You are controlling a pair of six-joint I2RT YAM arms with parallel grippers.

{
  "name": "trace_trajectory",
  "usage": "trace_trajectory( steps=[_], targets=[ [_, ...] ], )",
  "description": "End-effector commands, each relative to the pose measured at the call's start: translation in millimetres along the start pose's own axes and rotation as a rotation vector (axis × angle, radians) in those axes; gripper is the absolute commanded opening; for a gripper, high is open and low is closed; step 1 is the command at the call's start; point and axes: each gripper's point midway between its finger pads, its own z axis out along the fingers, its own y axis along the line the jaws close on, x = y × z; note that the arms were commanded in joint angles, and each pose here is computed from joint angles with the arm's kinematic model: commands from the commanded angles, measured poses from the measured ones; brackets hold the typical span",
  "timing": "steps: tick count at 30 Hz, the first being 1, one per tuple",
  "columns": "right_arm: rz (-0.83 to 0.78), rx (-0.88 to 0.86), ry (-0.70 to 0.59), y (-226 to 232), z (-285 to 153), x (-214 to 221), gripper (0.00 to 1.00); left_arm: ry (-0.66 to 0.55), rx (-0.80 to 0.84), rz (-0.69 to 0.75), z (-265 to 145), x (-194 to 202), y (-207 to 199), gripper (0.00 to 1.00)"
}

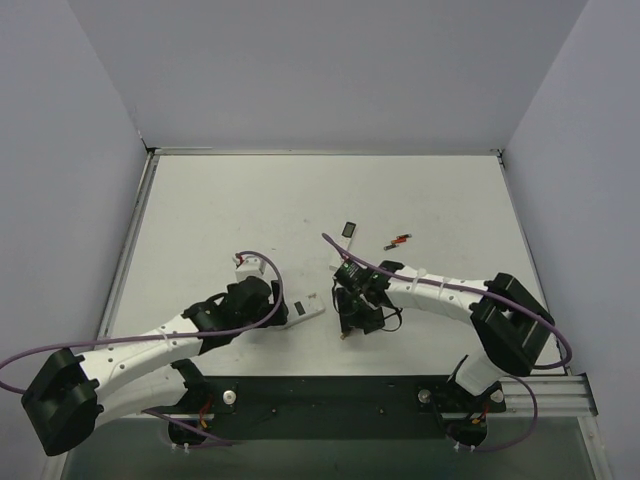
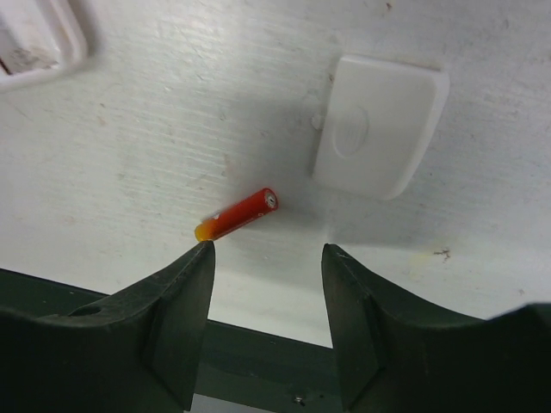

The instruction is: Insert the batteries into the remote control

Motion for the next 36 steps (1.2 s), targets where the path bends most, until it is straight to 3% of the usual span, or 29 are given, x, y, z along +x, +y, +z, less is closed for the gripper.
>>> trace_trajectory(
  steps=[1,11,17,22,36],
  targets=[
    [0.023,-0.008,0.007,10,-3,-7,0.47,-0.066,0.065,0.113,2,-13,-10,0.84],
    [0.052,-0.011,0.027,16,8,-12,0.41,-0.031,0.136,0.270,9,-12,-28,0.85],
    [0.062,-0.007,-0.064,18,-3,-30,0.40,-0.001,0.191,0.328,9,-9,-39,0.85],
    [0.080,-0.018,-0.183,19,-21,-48,0.40,0.003,0.207,0.347,12,-5,-40,0.85],
    [0.151,-0.041,-0.230,41,-12,-77,0.40,0.006,0.167,0.330,24,-1,-34,0.85]
  ],
)
